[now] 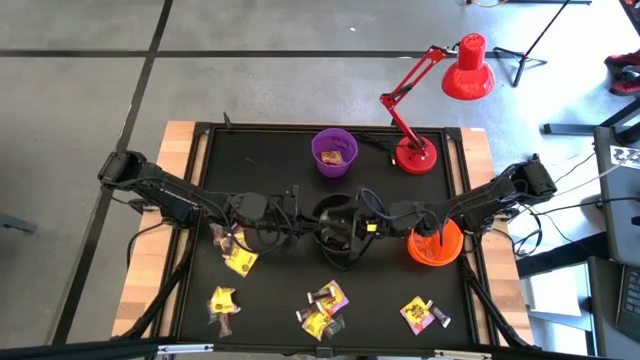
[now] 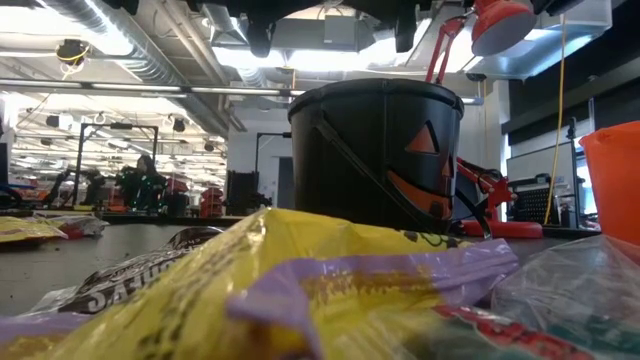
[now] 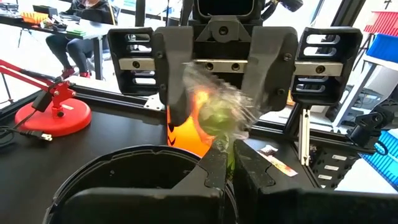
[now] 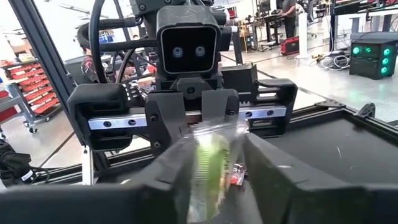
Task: Sort candy
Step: Put the green gummy into the orange bucket
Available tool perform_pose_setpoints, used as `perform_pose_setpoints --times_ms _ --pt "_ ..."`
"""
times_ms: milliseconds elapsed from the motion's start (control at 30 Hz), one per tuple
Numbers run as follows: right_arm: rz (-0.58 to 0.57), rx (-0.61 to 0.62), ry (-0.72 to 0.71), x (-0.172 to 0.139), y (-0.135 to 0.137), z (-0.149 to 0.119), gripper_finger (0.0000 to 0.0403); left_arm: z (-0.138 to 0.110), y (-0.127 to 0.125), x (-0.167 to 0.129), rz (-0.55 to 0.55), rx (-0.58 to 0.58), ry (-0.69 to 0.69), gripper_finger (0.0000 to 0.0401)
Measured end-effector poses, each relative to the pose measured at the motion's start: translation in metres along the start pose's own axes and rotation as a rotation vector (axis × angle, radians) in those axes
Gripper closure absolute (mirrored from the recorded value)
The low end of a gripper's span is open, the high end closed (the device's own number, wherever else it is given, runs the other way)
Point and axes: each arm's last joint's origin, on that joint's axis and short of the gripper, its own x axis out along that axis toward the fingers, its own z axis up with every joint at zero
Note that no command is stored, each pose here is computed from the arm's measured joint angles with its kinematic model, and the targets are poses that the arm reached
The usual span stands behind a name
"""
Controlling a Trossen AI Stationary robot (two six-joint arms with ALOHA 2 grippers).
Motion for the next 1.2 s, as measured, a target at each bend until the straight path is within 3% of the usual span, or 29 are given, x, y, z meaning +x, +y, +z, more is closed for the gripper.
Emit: perform_pose_setpoints --times_ms 200,367,733,1033,1200 --pt "0.017 -0.006 0.008 0.0 0.0 -0.001 0.0356 0.0 0.0 0.0 0.005 -0.002 0.0 0.0401" --pt "0.053 -0.027 0.018 0.0 0.001 -0.001 0.0393 -0.001 0.0 0.0 -0.001 0.0 0.007 0.0392" --pt "0.071 -0.05 0.113 -0.01 0.0 0.004 0.0376 0.0 0.001 -0.004 0.009 0.013 0.03 0.0269" --pt "0.057 0.009 0.314 -0.059 -0.011 0.032 0.0387 0.012 0.007 -0.025 0.178 0.035 0.067 0.0256" --pt "-0.028 0.063 0.508 -0.098 -0.024 0.037 0.0381 0.014 0.007 -0.029 0.179 0.037 0.075 0.0256"
